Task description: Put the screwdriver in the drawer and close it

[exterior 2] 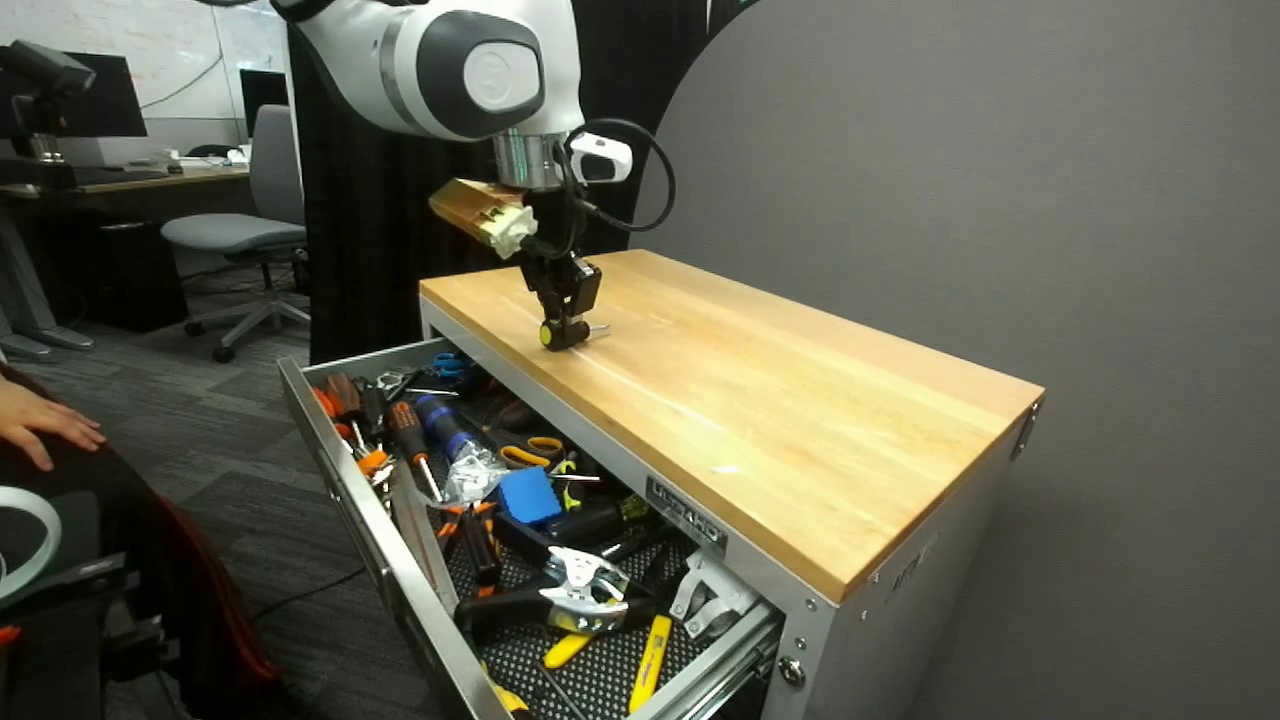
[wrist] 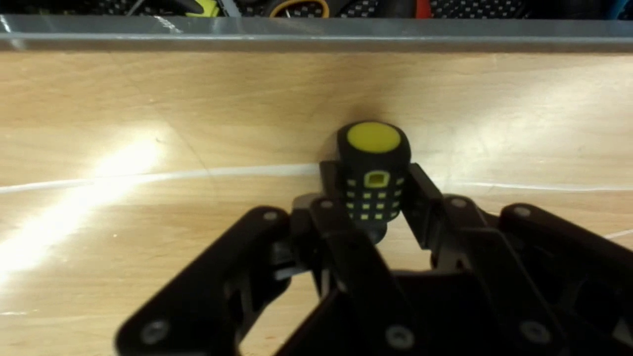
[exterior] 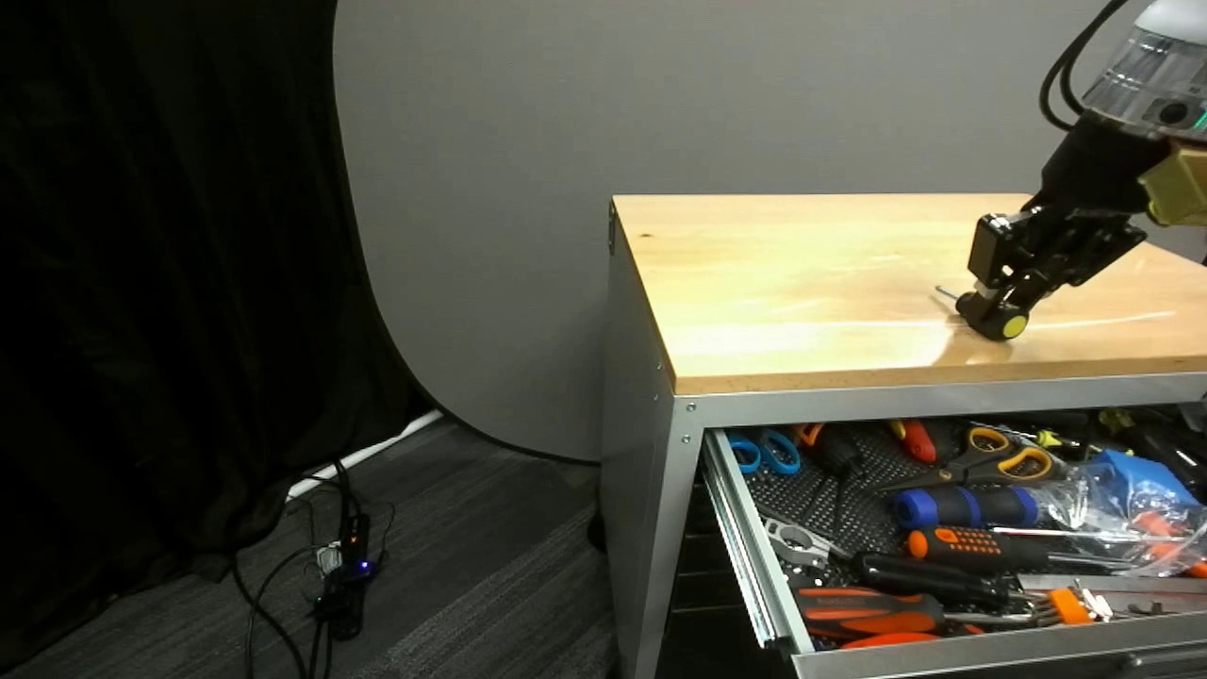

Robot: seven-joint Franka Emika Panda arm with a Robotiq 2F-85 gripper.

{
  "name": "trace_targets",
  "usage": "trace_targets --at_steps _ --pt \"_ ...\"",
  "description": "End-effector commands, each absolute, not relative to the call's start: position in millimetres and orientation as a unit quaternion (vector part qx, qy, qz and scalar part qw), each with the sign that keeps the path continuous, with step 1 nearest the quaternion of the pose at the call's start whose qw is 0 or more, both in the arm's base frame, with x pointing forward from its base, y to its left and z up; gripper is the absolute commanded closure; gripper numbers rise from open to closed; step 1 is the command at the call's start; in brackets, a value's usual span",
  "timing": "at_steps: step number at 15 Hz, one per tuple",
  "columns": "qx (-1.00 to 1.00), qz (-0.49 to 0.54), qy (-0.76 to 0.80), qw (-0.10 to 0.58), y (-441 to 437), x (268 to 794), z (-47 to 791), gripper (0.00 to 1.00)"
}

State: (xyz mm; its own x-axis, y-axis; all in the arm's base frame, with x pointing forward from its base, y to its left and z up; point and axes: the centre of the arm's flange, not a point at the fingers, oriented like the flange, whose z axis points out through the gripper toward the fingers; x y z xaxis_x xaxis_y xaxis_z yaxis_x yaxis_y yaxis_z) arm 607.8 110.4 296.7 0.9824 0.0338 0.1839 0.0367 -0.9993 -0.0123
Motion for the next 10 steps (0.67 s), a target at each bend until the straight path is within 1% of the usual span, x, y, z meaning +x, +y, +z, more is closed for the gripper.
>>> trace_targets --at_steps 1,2,3,4,10 --pt "-0.999 -0.029 -0.003 -0.041 72.2 587.6 305.9 0.79" --pt "-0.998 -0.019 0.006 -0.058 64.6 585.9 306.4 0.79" --pt "-0.997 -0.002 0.008 -0.08 61.8 575.7 285.7 0.79" --pt "-0.996 0.013 0.01 -0.089 50.1 562.9 286.3 0.79" --pt "-0.996 0.041 0.044 -0.07 27.2 529.8 276.6 0.79"
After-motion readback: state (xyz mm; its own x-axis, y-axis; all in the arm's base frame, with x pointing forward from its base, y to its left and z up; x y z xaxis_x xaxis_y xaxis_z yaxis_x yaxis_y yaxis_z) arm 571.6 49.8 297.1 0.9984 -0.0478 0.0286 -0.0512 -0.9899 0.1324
